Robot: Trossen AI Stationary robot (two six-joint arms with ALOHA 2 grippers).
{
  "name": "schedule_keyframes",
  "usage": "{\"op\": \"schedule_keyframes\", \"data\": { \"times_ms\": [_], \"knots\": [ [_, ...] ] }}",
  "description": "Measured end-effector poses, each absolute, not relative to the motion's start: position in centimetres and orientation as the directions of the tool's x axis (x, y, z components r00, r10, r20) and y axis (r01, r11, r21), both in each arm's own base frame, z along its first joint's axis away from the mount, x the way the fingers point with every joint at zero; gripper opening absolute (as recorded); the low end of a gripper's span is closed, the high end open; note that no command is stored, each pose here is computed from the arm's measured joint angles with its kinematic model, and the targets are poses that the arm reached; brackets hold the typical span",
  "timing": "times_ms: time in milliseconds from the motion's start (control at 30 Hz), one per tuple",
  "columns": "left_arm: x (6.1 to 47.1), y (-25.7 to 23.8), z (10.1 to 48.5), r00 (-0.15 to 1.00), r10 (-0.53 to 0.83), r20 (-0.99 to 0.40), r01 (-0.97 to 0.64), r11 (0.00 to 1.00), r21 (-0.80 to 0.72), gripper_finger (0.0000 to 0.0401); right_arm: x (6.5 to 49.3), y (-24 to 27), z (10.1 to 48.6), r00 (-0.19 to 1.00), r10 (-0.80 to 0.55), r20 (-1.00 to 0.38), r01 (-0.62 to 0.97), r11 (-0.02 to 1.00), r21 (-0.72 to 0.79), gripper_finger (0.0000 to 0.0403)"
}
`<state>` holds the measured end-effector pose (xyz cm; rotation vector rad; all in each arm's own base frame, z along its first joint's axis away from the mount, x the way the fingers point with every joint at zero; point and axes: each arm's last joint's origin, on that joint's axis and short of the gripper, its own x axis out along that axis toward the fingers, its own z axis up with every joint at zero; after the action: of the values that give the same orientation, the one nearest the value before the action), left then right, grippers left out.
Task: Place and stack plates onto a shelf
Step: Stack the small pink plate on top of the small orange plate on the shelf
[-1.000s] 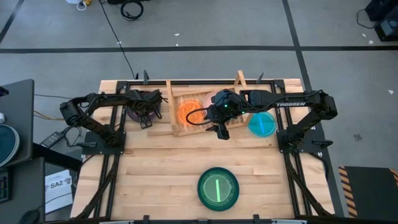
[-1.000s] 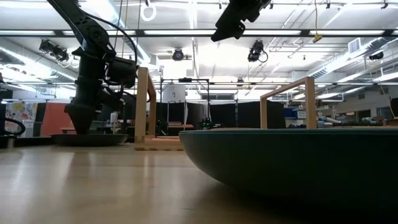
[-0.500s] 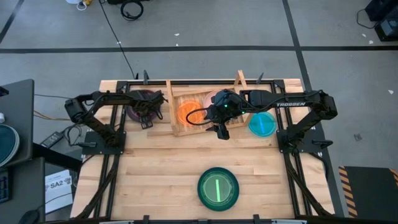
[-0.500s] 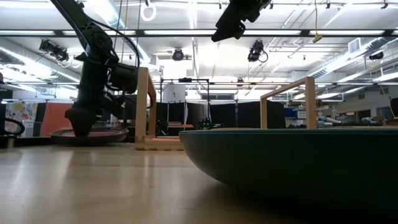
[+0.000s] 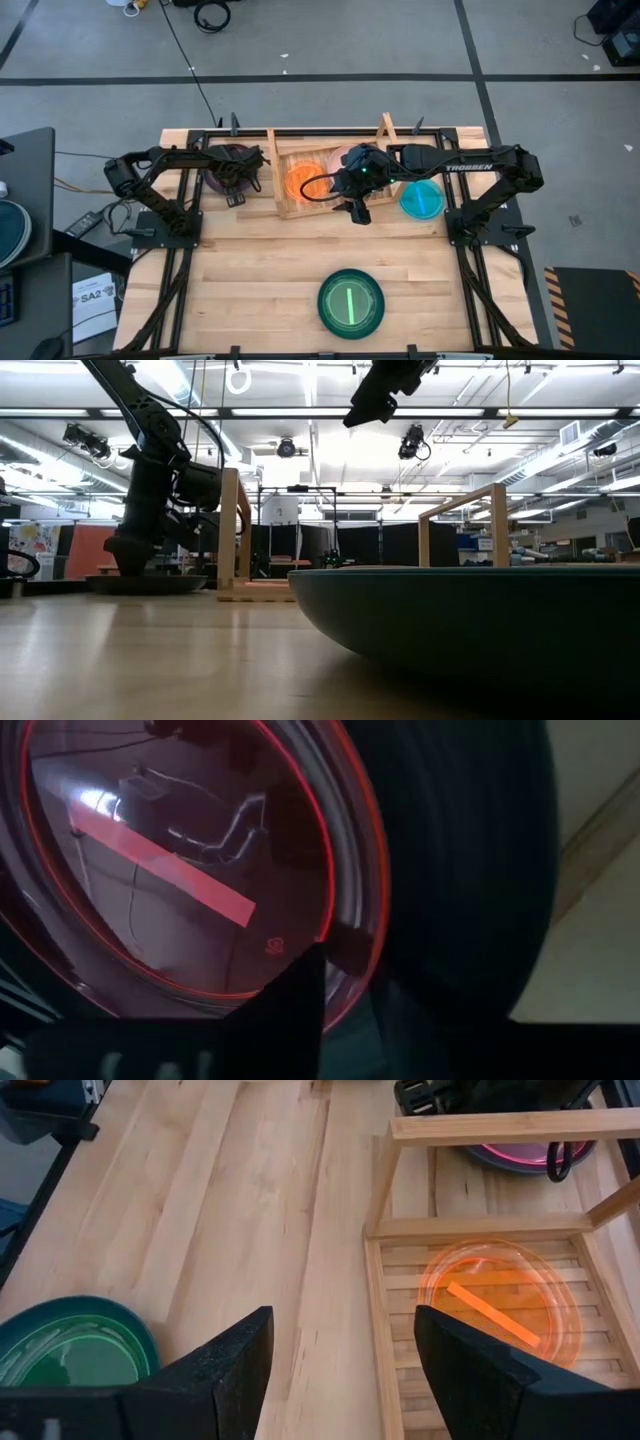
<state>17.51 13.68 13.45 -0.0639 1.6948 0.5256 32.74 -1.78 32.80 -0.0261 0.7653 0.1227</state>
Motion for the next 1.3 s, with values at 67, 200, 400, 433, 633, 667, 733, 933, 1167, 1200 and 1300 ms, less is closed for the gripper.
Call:
{"op": "schedule_keyframes", "data": {
  "times_ms": [67, 200, 400, 433, 633, 667, 733, 933, 1167, 1200, 1300],
  "knots": [
    [17.5, 13.7, 13.4, -0.202, 0.248, -0.947, -0.331, 0.893, 0.305, 0.0052, 32.3, -1.8, 33.2, 0.717, 0.089, -0.692, -0.112, 0.994, 0.012, 0.0248],
    [17.5, 13.7, 13.4, -0.205, 0.252, -0.946, -0.356, 0.881, 0.312, 0.0010, 30.7, -1.9, 34.6, 0.730, 0.016, -0.683, -0.070, 0.996, -0.052, 0.0248],
    [17.5, 13.7, 13.8, -0.224, 0.237, -0.945, -0.393, 0.866, 0.310, 0.0010, 28.1, -2.0, 36.7, 0.748, -0.083, -0.658, 0.008, 0.993, -0.116, 0.0248],
    [17.5, 13.7, 13.9, -0.225, 0.236, -0.945, -0.398, 0.863, 0.310, 0.0009, 27.7, -2.0, 36.9, 0.750, -0.090, -0.656, 0.014, 0.993, -0.121, 0.0248],
    [18.1, 14.1, 15.7, -0.228, 0.234, -0.945, -0.443, 0.839, 0.315, 0.0004, 25.7, -2.0, 38.1, 0.755, -0.126, -0.644, 0.044, 0.989, -0.142, 0.0248],
    [18.2, 14.2, 16.2, -0.224, 0.237, -0.945, -0.445, 0.838, 0.316, 0.0004, 25.4, -2.0, 38.2, 0.751, -0.134, -0.646, 0.049, 0.988, -0.147, 0.0248],
    [18.3, 14.3, 17.3, -0.218, 0.242, -0.946, -0.447, 0.836, 0.317, 0.0003, 24.9, -2.0, 38.4, 0.746, -0.146, -0.650, 0.063, 0.987, -0.150, 0.0248],
    [18.8, 14.6, 21.2, -0.213, 0.245, -0.946, -0.464, 0.827, 0.318, 0.0002, 23.9, -2.1, 38.3, 0.701, -0.206, -0.683, 0.113, 0.977, -0.179, 0.0248],
    [19.4, 15.0, 26.8, -0.208, 0.249, -0.946, -0.467, 0.825, 0.319, 0.0002, 23.4, -2.3, 38.1, 0.654, -0.290, -0.698, 0.183, 0.957, -0.227, 0.0248],
    [19.5, 15.0, 27.7, -0.199, 0.255, -0.946, -0.471, 0.822, 0.320, 0.0002, 23.4, -2.4, 38.1, 0.647, -0.305, -0.699, 0.194, 0.952, -0.236, 0.0248],
    [19.8, 15.1, 30.7, -0.155, 0.286, -0.946, -0.497, 0.805, 0.325, 0.0002, 23.2, -2.6, 37.9, 0.617, -0.339, -0.711, 0.214, 0.941, -0.263, 0.0248]
  ]
}}
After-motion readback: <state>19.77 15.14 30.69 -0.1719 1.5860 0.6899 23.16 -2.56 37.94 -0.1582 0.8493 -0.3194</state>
